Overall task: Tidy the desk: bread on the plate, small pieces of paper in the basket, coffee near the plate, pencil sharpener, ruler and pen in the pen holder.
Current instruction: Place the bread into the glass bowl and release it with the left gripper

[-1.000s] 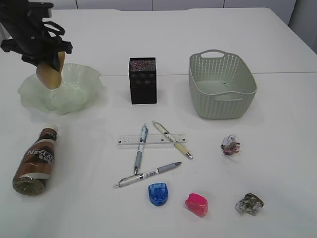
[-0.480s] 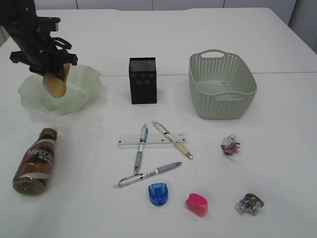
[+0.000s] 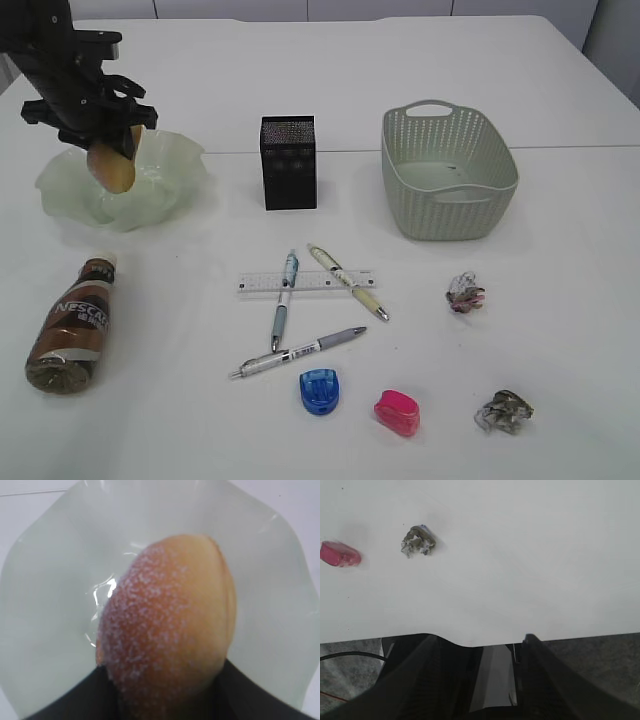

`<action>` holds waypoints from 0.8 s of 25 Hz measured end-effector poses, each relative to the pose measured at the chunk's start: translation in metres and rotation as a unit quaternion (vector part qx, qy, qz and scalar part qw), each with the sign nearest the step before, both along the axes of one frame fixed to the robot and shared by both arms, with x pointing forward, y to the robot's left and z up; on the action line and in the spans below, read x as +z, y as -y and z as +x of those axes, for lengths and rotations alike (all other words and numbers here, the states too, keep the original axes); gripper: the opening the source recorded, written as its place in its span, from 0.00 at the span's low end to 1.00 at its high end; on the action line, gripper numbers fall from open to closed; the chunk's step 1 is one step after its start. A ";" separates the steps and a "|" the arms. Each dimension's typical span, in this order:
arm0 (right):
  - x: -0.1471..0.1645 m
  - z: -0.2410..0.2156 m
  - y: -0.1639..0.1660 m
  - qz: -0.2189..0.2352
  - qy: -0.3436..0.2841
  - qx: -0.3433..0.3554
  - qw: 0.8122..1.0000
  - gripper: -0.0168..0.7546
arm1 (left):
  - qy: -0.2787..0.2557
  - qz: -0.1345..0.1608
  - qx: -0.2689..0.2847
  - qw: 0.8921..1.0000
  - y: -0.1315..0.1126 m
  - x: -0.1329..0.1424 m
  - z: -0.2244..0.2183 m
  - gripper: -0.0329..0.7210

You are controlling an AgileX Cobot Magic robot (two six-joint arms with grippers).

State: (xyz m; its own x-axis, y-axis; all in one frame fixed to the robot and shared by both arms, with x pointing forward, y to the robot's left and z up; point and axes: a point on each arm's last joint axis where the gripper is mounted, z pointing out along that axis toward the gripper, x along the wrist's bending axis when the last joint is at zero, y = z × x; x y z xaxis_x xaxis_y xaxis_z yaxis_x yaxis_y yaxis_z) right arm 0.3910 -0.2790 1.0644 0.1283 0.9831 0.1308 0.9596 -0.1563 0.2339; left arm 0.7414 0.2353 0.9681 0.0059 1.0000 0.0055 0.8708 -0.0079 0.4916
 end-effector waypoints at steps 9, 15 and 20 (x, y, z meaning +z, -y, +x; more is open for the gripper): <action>0.000 0.000 -0.003 0.018 -0.003 -0.006 1.000 0.52 | 0.001 0.000 0.000 1.000 0.000 0.000 0.000 0.83; 0.000 -0.001 -0.004 0.028 -0.005 -0.015 0.999 0.54 | 0.002 0.000 0.000 1.000 0.000 0.000 0.000 0.85; 0.002 0.000 -0.005 0.033 -0.001 -0.016 0.999 0.59 | -0.006 0.010 -0.001 1.000 -0.002 0.000 -0.001 0.84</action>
